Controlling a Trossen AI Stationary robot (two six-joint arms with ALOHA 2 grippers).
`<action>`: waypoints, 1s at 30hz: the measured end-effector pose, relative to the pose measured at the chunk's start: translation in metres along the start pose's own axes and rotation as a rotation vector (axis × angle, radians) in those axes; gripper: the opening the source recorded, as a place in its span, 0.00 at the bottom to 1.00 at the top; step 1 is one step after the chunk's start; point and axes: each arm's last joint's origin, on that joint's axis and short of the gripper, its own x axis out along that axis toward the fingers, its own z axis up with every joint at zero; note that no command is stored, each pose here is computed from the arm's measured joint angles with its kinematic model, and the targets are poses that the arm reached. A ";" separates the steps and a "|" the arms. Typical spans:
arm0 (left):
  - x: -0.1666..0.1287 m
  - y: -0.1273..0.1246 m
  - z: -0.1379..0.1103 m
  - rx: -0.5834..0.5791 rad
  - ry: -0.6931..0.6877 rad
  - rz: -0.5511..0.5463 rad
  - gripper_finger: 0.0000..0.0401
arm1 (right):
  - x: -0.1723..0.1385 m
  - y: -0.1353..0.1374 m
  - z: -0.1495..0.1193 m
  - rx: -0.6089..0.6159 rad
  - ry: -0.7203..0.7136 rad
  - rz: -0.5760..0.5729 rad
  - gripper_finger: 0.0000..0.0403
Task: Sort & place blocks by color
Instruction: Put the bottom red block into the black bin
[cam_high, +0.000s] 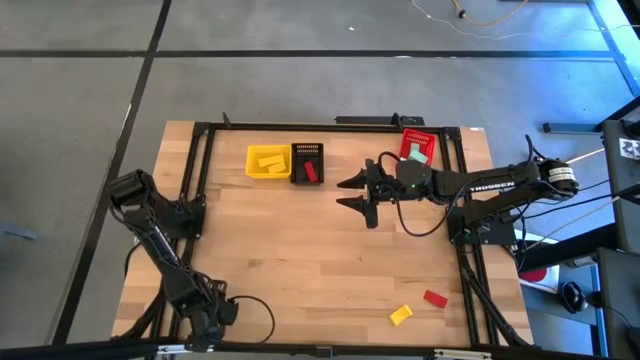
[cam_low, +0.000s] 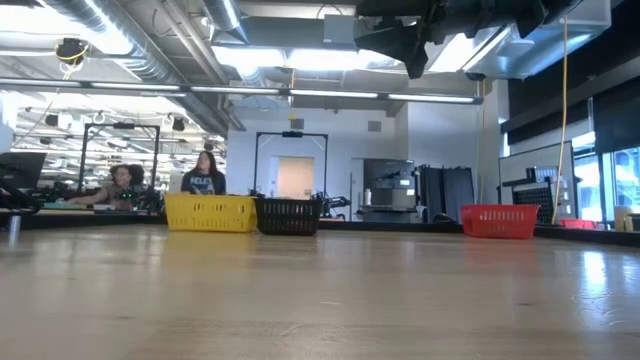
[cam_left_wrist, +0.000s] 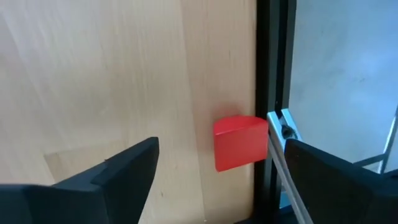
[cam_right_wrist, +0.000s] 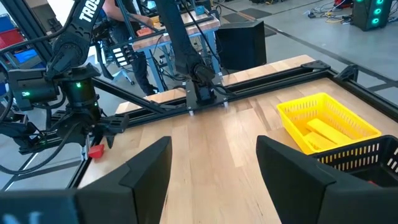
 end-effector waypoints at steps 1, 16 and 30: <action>0.000 0.000 0.001 -0.016 -0.001 -0.001 0.85 | 0.000 0.000 0.000 0.000 0.000 0.000 0.59; -0.002 0.004 0.011 -0.132 -0.049 -0.004 0.86 | 0.000 0.000 0.000 0.000 0.000 0.000 0.59; 0.002 -0.009 -0.009 -0.104 -0.077 0.022 0.86 | 0.000 0.000 -0.001 0.000 0.006 -0.002 0.59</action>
